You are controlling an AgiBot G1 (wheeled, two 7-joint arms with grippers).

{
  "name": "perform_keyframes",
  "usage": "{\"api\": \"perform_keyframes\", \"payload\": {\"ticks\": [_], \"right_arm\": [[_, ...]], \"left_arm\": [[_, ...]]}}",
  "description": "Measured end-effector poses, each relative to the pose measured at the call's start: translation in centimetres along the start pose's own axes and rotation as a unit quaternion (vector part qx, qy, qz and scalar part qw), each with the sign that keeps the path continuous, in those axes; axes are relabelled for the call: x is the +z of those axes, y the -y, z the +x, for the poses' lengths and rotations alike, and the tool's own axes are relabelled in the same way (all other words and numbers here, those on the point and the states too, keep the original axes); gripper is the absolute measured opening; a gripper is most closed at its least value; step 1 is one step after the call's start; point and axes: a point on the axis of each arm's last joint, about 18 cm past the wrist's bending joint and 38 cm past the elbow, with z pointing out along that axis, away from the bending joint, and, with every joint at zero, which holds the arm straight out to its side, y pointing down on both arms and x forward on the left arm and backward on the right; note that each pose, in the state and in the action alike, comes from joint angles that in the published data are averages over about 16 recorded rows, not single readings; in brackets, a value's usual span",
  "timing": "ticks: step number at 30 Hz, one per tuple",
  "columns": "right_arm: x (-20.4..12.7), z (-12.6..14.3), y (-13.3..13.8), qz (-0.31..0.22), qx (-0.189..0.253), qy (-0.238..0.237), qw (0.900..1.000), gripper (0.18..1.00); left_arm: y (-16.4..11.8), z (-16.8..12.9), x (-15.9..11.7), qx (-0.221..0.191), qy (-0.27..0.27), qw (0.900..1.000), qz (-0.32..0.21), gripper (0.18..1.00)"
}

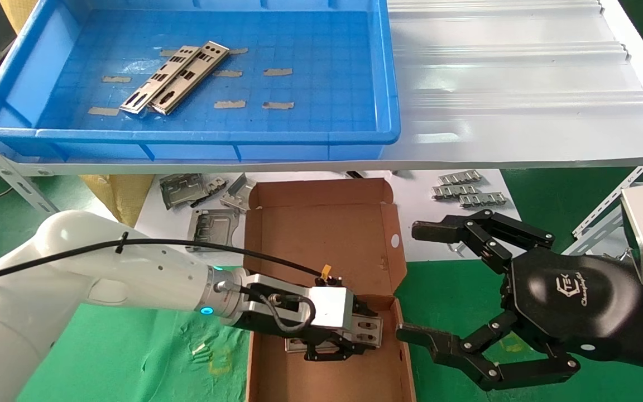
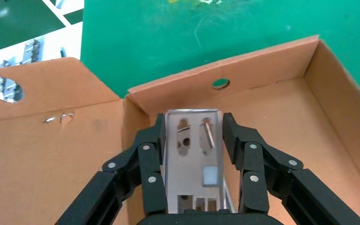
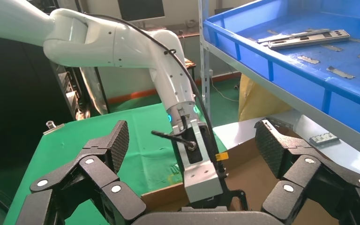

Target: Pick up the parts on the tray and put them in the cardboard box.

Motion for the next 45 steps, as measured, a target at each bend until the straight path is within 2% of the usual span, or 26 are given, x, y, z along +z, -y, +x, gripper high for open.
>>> {"api": "perform_keyframes", "payload": {"ticks": [8, 13, 22, 30, 36, 45], "right_arm": [[0.0, 0.0, 0.0, 0.000, 0.000, 0.000, 1.000, 1.000], [0.0, 0.0, 0.0, 0.000, 0.000, 0.000, 1.000, 1.000], [0.0, 0.0, 0.0, 0.000, 0.000, 0.000, 1.000, 1.000], [0.0, 0.0, 0.0, 0.000, 0.000, 0.000, 1.000, 1.000], [0.0, 0.0, 0.0, 0.000, 0.000, 0.000, 1.000, 1.000], [0.0, 0.0, 0.0, 0.000, 0.000, 0.000, 1.000, 1.000]], "left_arm": [[0.3, -0.2, -0.9, -0.031, -0.009, 0.9993, 0.019, 0.546], [1.0, 0.0, -2.2, -0.063, -0.018, 0.9965, 0.053, 0.638], [2.5, 1.0, -5.2, -0.132, -0.033, 0.9799, 0.146, 0.812], [2.9, 1.6, -6.4, -0.161, -0.036, 0.9676, 0.191, 0.933], [2.8, 1.7, -6.9, -0.164, -0.031, 0.9661, 0.197, 0.980], [2.4, 2.0, -8.8, -0.171, -0.008, 0.9626, 0.210, 0.999]]}}
